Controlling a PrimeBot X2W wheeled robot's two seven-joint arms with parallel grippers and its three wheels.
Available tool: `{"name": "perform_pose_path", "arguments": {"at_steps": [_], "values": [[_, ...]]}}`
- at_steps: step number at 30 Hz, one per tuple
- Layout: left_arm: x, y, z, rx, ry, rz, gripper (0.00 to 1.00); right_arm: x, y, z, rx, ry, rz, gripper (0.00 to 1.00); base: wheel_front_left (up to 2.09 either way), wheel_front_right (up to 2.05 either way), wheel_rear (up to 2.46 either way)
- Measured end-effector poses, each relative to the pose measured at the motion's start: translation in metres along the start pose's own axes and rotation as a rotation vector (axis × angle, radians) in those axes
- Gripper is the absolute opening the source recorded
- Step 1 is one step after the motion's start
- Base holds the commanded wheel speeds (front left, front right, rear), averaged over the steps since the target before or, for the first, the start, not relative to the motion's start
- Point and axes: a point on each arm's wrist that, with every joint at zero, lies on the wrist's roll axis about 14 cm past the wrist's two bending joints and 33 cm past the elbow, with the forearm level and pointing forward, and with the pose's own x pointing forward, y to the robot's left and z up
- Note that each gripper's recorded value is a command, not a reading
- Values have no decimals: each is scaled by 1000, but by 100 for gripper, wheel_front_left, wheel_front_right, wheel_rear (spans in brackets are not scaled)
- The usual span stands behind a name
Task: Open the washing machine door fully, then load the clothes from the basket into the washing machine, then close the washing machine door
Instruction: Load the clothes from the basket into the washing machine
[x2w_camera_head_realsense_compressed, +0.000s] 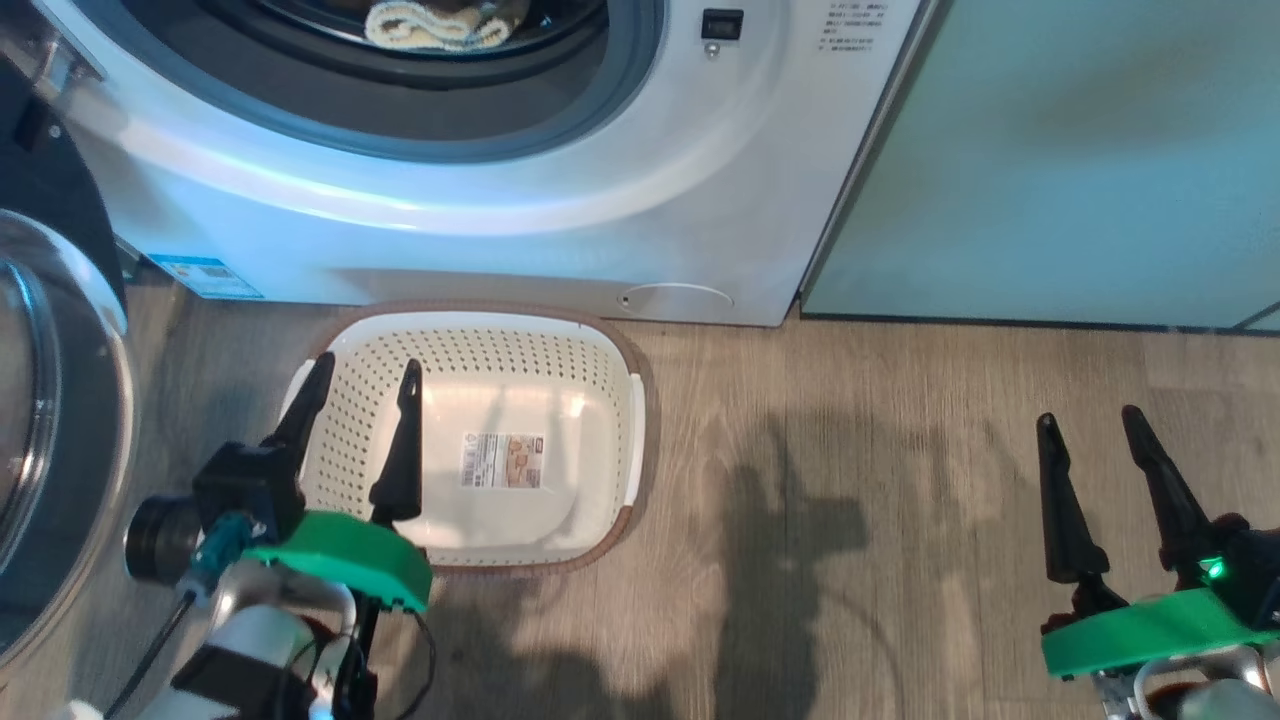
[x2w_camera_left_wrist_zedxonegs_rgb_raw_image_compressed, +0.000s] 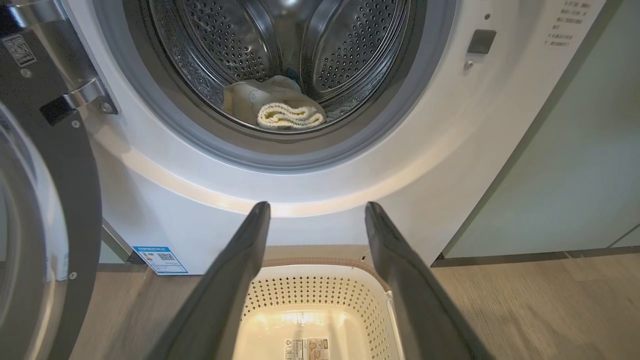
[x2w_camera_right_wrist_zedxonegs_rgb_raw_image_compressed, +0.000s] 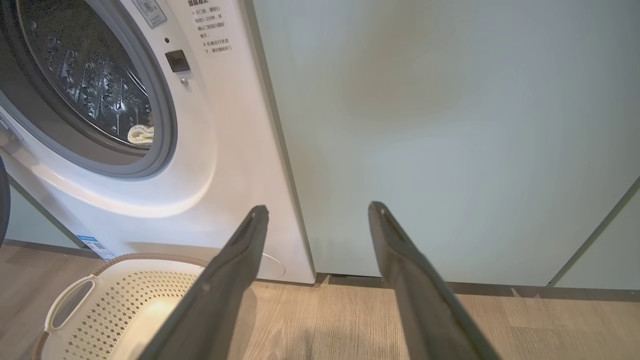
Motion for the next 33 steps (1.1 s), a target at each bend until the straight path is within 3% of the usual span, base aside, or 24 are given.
{"name": "perform_pose_path", "arguments": {"at_steps": [11, 33], "values": [[46, -4, -18, 31, 42, -53, 100, 14, -8, -20, 17, 47, -19, 100, 0, 0, 0], [208, -6, -58, 230, 222, -248, 100, 29, -53, -50, 137, 98, -161, 100, 0, 0, 0]]}}
